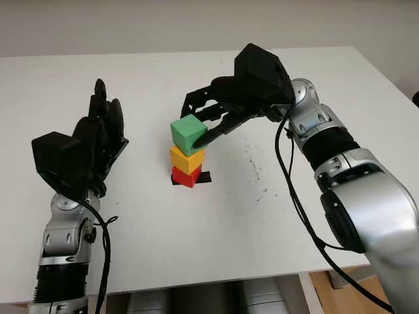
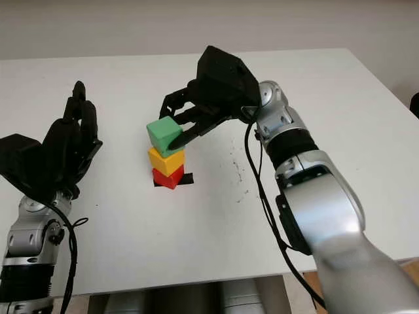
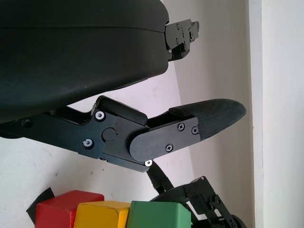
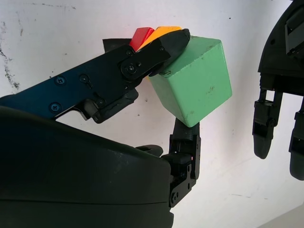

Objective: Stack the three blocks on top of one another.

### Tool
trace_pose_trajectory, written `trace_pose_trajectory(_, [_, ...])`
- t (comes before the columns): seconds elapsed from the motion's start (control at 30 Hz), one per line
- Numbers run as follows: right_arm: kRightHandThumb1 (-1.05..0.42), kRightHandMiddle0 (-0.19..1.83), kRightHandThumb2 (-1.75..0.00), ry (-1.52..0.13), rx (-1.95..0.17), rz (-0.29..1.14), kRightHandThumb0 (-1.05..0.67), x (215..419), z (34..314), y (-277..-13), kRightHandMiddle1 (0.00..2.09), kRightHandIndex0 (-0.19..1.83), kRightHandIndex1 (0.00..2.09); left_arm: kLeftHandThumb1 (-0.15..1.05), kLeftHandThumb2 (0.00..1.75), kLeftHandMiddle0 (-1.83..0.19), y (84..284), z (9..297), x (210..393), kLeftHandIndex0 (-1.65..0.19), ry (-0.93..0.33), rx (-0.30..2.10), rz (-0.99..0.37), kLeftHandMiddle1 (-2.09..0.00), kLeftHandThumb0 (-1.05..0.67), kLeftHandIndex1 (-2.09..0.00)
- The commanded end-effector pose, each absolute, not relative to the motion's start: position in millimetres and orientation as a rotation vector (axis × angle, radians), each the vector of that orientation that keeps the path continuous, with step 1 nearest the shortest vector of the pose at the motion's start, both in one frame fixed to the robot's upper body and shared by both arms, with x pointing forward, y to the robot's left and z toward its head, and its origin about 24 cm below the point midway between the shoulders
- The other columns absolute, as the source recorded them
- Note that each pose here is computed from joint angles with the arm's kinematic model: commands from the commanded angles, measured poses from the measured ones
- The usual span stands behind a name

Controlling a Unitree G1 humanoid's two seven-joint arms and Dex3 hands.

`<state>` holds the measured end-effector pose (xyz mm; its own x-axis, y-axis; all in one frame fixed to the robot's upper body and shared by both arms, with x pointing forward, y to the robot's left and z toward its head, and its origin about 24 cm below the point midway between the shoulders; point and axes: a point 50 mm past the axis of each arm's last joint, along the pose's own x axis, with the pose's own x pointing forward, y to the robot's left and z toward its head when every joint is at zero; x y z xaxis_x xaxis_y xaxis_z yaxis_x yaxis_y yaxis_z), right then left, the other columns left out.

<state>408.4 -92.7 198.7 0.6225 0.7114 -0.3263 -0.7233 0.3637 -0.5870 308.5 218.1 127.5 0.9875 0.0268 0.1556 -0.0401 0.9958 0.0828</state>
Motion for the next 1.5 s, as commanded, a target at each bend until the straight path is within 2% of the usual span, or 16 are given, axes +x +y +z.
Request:
trace_pose_trajectory(0.0, [-0.90, 0.34, -0.05, 0.024, -0.765, 0.927, -0.54, 408, 194, -94, 1.33, 0.30, 0.03, 1.05, 0.73, 0.19, 216.0, 135, 312.3, 0.19, -0.184, 0.098, 0.027, 0.00, -0.83, 0.00])
trace_pose_trajectory(0.2, [-0.87, 0.25, -0.05, 0.031, -0.767, 0.934, -0.58, 408, 197, -96, 1.25, 0.26, 0.02, 1.05, 0.72, 0.19, 216.2, 134, 312.8, 0.19, -0.186, 0.092, 0.025, 0.00, -0.81, 0.00])
trace_pose_trajectory(0.27, [-0.86, 0.10, -0.05, 0.017, -0.771, 0.960, -0.62, 407, 201, -97, 1.02, 0.14, 0.02, 1.05, 0.72, 0.19, 216.3, 134, 313.3, 0.19, -0.185, 0.092, 0.027, 0.00, -0.82, 0.00])
trace_pose_trajectory(0.37, [-0.86, -0.13, -0.05, -0.026, -0.786, 1.041, -0.76, 403, 213, -102, 0.35, -0.11, 0.01, 1.05, 0.72, 0.19, 216.6, 133, 313.5, 0.19, -0.184, 0.101, 0.030, 0.00, -0.83, 0.00])
trace_pose_trajectory(0.47, [-0.84, -0.19, -0.05, -0.033, -0.756, 1.098, -0.84, 400, 222, -106, 0.06, -0.18, 0.00, 1.05, 0.72, 0.19, 216.5, 133, 313.6, 0.19, -0.183, 0.098, 0.030, 0.00, -0.83, 0.00])
trace_pose_trajectory(0.73, [-0.87, -0.19, -0.06, -0.153, -0.740, 1.169, -0.96, 387, 252, -121, 0.00, -0.19, 0.00, 1.05, 0.71, 0.19, 217.3, 132, 314.0, 0.19, -0.185, 0.096, 0.028, 0.00, -0.83, 0.00])
trace_pose_trajectory(0.87, [-0.88, -0.19, -0.06, -0.181, -0.691, 1.115, -1.01, 385, 257, -133, 0.00, -0.19, 0.00, 1.05, 0.72, 0.19, 218.4, 130, 314.1, 0.19, -0.182, 0.100, 0.028, 0.00, -0.83, 0.00])
trace_pose_trajectory(0.97, [-0.94, -0.19, -0.08, -0.209, -0.603, 1.014, -1.04, 384, 255, -146, 0.00, -0.19, 0.00, 1.05, 0.71, 0.19, 219.6, 129, 313.6, 0.19, -0.180, 0.099, 0.030, 0.00, -0.84, 0.00])
trace_pose_trajectory(1.0, [-0.98, -0.19, -0.09, -0.234, -0.566, 0.951, -1.04, 384, 251, -150, 0.00, -0.19, 0.00, 1.05, 0.71, 0.19, 220.2, 129, 313.2, 0.19, -0.181, 0.097, 0.031, 0.00, -0.84, 0.00])
trace_pose_trajectory(1.1, [-1.04, -0.19, -0.39, -0.281, -0.437, 0.721, -0.97, 381, 229, -163, 0.00, -0.19, 0.00, 1.05, 0.71, 0.19, 223.1, 128, 312.0, 0.19, -0.178, 0.094, 0.036, 0.00, -0.85, 0.00])
trace_pose_trajectory(1.13, [-1.04, -0.19, -0.52, -0.281, -0.375, 0.652, -0.89, 380, 219, -166, 0.00, -0.19, 0.00, 1.05, 0.71, 0.19, 224.6, 127, 311.5, 0.19, -0.178, 0.091, 0.035, 0.00, -0.85, 0.00])
trace_pose_trajectory(1.2, [-1.05, -0.19, -0.63, -0.265, -0.268, 0.541, -0.82, 377, 198, -170, 0.00, -0.19, 0.00, 1.05, 0.71, 0.19, 227.4, 125, 310.7, 0.19, -0.175, 0.083, 0.036, 0.00, -0.84, 0.00])
trace_pose_trajectory(1.3, [-1.05, -0.19, -0.69, -0.213, -0.162, 0.420, -0.79, 371, 168, -173, 0.00, -0.19, 0.00, 1.05, 0.70, 0.19, 230.5, 121, 310.6, 0.19, -0.163, 0.079, 0.040, 0.00, -0.84, 0.00])
trace_pose_trajectory(1.47, [-1.05, -0.19, -0.74, -0.124, -0.054, 0.336, -0.81, 363, 126, -174, 0.00, -0.19, 0.00, 1.05, 0.71, 0.19, 228.2, 114, 311.1, 0.19, -0.141, 0.067, 0.033, 0.00, -0.85, 0.00])
